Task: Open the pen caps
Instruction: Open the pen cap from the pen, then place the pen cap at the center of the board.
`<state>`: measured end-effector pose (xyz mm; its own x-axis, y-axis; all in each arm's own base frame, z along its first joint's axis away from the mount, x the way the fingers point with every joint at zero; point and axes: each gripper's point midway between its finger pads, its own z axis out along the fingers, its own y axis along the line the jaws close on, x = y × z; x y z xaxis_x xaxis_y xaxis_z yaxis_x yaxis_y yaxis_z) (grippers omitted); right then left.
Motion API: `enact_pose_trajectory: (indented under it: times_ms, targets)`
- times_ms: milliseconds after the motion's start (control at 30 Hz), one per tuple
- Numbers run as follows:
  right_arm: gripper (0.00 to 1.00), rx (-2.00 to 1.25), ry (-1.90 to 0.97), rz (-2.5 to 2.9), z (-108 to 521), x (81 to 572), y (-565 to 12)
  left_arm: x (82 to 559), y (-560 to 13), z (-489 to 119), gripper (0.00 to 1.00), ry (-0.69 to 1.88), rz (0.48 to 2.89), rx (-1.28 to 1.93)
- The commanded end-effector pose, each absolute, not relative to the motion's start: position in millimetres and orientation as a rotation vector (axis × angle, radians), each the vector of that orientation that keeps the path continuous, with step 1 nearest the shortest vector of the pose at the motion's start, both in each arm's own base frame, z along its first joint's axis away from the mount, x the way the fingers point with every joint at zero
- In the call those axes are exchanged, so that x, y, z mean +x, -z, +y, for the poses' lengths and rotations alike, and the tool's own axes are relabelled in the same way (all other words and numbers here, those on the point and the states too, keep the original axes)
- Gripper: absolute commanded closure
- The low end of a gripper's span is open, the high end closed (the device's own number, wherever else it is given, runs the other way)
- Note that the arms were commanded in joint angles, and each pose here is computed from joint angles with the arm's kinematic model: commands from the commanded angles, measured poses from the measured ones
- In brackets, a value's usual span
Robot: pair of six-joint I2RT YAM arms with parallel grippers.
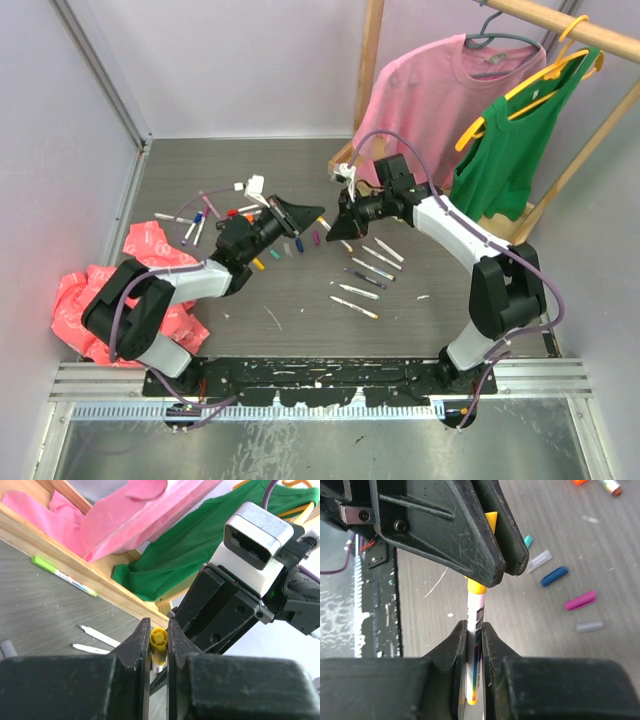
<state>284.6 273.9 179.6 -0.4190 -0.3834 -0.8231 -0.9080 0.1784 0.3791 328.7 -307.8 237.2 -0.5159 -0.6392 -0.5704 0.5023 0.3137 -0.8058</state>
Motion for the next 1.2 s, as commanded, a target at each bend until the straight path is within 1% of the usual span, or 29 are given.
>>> enact_pose_trajectory:
  times_ms: [0,67,167,267,333,533,633,733,867,1033,1167]
  targets:
    - [0.99,-1.245,-1.216,1.918,276.7,283.4,-176.3,389.0,-330.3,-244.2,1.0,1.338,1.253,-0.243]
    - [0.99,-1.245,-1.218,1.939,276.3,284.5,-171.9,410.5,-354.9,-215.6,1.0,1.277,1.195,-0.288]
    - [0.99,-1.252,-1.194,1.956,274.5,287.1,-166.9,426.5,-375.6,-188.2,1.0,1.199,1.16,-0.327]
    - [0.99,-1.25,-1.128,1.969,269.7,294.0,-165.6,430.4,-378.0,-174.6,1.0,1.159,1.186,-0.353]
    - [0.99,-1.233,-0.999,1.994,259.6,308.1,-161.6,424.7,-371.6,-175.8,1.0,1.161,1.232,-0.349]
    - [0.99,-1.135,-0.398,2.088,184.7,369.1,-138.3,407.1,-307.7,-196.8,1.0,1.234,1.491,-0.391]
    - [0.98,-1.104,-0.23,2.153,145.3,384.1,-125.9,396.8,-271.0,-216.4,1.0,1.218,1.642,-0.425]
    - [0.96,-1.081,-0.156,2.212,110.7,387.5,-117.2,385.9,-244.1,-239.9,1.0,1.163,1.755,-0.425]
    - [0.93,-1.081,-0.125,2.278,78.0,377.1,-95.6,373.9,-212.1,-276.4,1.0,1.074,1.911,-0.411]
    - [0.92,-1.053,-0.173,2.391,65.1,366.2,-69.9,372.6,-158.2,-312.5,1.0,0.942,2.119,-0.388]
    - [0.92,-1.058,-0.172,2.441,61.6,364.4,-56.4,372.6,-128.6,-342.3,1.0,0.896,2.24,-0.346]
